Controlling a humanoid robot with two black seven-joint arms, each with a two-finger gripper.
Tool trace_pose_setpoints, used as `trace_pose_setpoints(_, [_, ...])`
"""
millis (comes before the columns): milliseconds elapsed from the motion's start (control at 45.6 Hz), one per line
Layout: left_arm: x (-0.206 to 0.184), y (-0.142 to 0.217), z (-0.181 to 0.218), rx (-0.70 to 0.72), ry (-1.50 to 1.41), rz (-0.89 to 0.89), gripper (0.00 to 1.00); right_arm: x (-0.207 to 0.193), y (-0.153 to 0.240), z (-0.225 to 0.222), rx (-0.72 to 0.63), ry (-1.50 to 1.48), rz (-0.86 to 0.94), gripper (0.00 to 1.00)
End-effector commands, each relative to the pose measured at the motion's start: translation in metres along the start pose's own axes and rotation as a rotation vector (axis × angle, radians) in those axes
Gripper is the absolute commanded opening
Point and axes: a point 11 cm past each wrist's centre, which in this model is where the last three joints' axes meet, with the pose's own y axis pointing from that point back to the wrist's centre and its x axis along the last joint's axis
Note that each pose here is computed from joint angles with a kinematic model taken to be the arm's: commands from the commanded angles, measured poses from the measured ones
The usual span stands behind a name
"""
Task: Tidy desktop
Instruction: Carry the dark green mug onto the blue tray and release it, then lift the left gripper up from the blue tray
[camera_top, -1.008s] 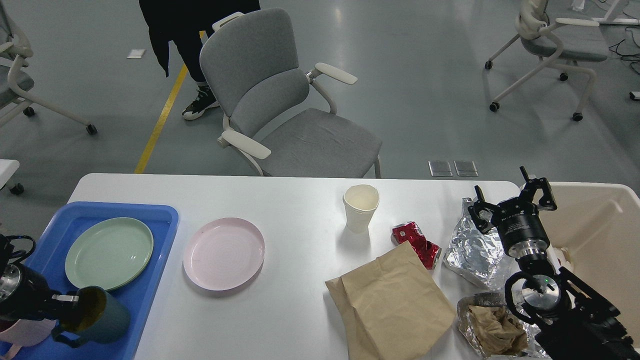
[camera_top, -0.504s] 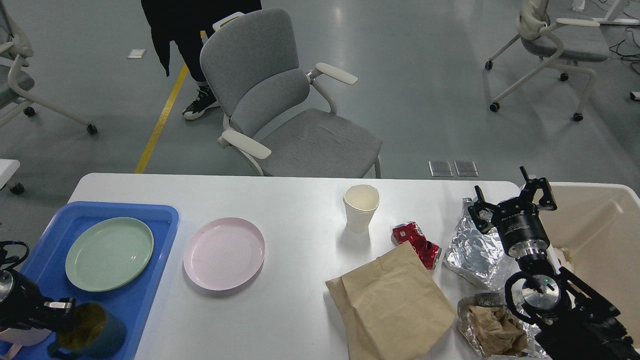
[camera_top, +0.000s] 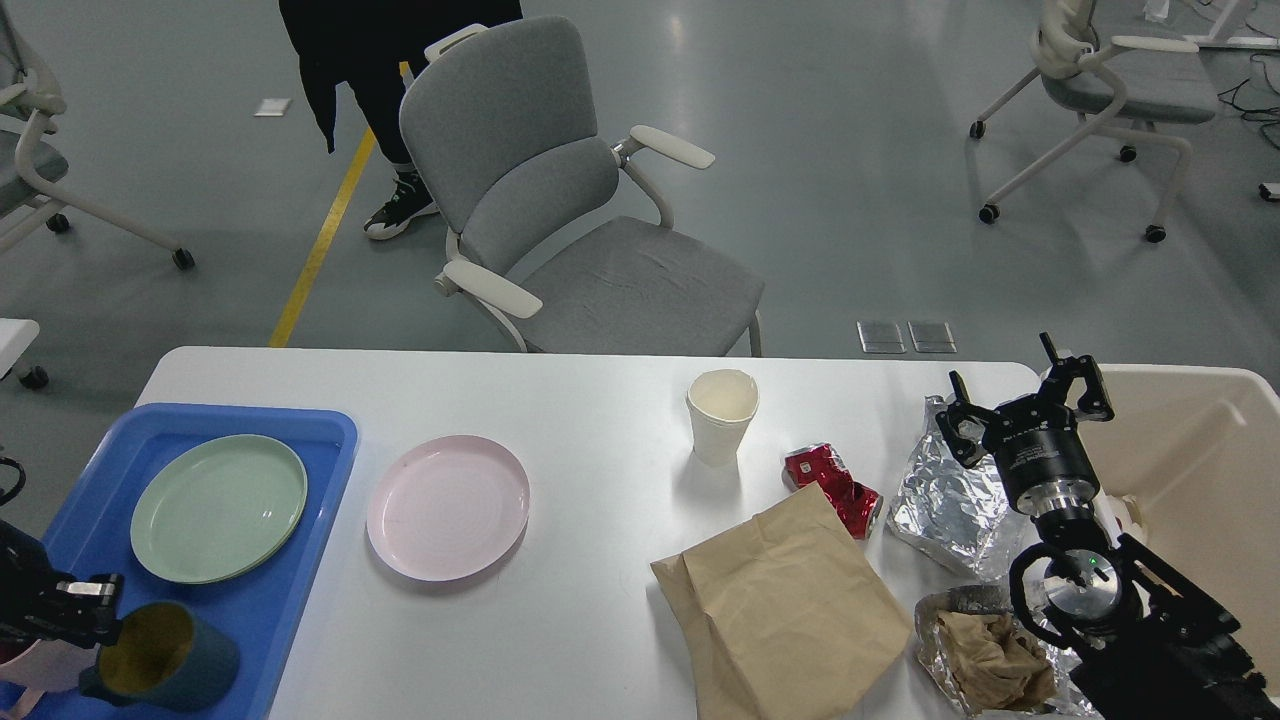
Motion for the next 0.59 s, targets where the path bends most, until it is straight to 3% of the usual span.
trace_pose_setpoints(0, [0.011,0.027,0.0,0.001,0.061,-0.012,0.86,0.0,0.0,0.0,0.001,0.0,0.0,1.0])
trace_pose_setpoints(66, [0.017,0.043,0.003,-0.006,0.104,-0.023,0.92,0.0,0.0,0.0,0.001,0.0,0.0,1.0])
trace_pose_setpoints(285, [0.036,0.089,0.027,-0.02,0.115,-0.058,0.95,0.0,0.0,0.0,0.001,0.0,0.0,1.0])
trace_pose_setpoints(570, [0.049,0.174,0.102,-0.063,0.034,-0.041,0.95,0.0,0.0,0.0,0.001,0.0,0.0,1.0])
